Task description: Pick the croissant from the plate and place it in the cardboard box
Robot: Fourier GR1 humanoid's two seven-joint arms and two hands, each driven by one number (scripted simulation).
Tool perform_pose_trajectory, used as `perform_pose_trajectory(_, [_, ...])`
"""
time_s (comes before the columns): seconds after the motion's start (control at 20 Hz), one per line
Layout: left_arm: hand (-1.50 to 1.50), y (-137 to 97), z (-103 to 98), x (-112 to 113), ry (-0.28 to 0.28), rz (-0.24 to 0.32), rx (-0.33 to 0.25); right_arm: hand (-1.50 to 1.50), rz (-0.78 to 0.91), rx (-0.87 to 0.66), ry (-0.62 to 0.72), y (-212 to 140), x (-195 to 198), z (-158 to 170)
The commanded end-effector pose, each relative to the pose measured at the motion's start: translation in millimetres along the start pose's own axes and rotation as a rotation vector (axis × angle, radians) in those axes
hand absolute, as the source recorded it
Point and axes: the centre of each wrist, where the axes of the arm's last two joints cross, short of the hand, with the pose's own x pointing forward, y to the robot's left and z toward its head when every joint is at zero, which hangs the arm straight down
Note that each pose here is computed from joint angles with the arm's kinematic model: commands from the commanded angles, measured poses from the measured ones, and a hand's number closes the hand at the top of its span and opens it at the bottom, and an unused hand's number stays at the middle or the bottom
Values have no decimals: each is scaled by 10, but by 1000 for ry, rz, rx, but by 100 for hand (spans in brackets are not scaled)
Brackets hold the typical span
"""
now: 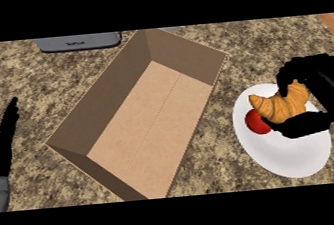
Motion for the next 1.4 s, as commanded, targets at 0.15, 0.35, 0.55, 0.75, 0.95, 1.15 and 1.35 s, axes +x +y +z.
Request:
perform_pose_trajectory(0.15, [0, 48, -81, -82, -5, -6, -13, 150, -118, -14, -123, -139, 473, -256])
perform_pose_trajectory(0.35, [0, -93, -72, -47, -3, -7, -2, 150, -249, -3, -116, -294, 853, -421])
perform_pose_trajectory(0.55, [0, -19, -102, 151, -22, -3, -17, 150, -315, -4, -97, -211, 1470, -777])
perform_pose_trajectory(0.75, [0, -157, -41, 61, -20, 3, -5, 150, -385, 25, -47, -203, 1590, -1201])
perform_pose_trajectory(0.95, [0, -39, -52, 115, -25, 11, -19, 150, -439, 46, -9, 5, 1727, -1447])
perform_pose_trajectory(1.15, [0, -87, -60, 92, -28, -7, -6, 150, -429, 81, 8, 239, 1785, -1753])
perform_pose_trajectory(1.35, [0, -97, -41, 77, -9, -1, -30, 150, -437, 84, 40, 400, 1841, -1963])
